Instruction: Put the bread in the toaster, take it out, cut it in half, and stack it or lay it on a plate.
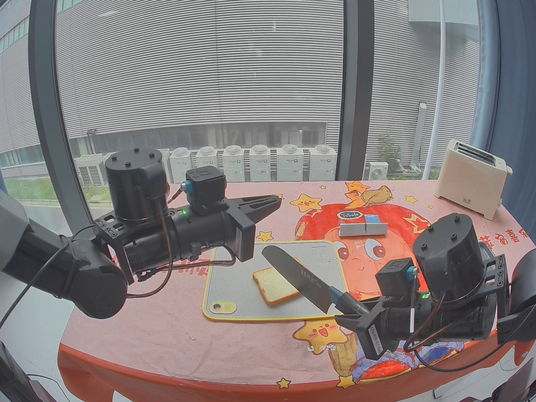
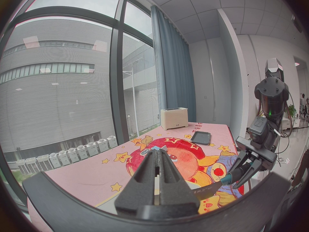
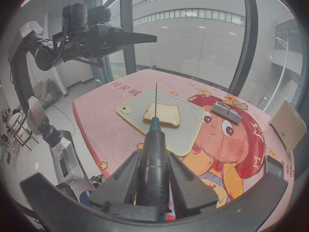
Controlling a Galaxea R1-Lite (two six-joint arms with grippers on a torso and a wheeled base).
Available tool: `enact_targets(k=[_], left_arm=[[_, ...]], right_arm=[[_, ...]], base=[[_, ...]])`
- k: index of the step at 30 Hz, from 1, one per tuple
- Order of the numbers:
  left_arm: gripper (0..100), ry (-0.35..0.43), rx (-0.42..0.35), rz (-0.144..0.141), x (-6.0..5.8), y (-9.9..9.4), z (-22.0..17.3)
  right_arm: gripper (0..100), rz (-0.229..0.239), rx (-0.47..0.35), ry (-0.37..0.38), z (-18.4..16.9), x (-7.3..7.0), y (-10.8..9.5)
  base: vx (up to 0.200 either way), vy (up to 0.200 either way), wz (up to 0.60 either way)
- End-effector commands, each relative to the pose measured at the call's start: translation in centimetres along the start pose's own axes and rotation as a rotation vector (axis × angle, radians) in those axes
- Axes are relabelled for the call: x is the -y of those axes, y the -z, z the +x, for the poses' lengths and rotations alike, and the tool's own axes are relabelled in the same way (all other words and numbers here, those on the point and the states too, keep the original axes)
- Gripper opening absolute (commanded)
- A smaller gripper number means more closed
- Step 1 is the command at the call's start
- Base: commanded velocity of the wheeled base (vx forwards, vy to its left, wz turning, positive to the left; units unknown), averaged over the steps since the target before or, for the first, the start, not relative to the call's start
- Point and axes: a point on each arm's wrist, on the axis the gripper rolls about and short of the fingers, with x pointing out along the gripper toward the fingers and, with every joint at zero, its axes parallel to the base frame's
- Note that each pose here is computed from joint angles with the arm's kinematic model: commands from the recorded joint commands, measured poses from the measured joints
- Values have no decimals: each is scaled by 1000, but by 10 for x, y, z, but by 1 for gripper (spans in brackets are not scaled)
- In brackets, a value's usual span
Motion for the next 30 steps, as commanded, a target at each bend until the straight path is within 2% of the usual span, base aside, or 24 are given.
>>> enact_targets(k=[1,6,16,22,30], left_arm=[[0,0,-15,-11,-8,10,21],[0,-4,-34,-20,-11,18,30],[0,-2,-60,-25,-14,33,39],[0,-2,-57,-26,-14,34,38],[0,1,-78,-27,-10,41,36]], right_arm=[[0,4,-1,17,11,-2,-4],[0,19,35,44,25,0,-6],[0,22,23,57,30,1,-5],[0,19,18,57,32,1,-4],[0,18,6,58,35,0,-2]], base=[[0,0,0],[0,0,0],[0,0,0],[0,0,0],[0,0,0]])
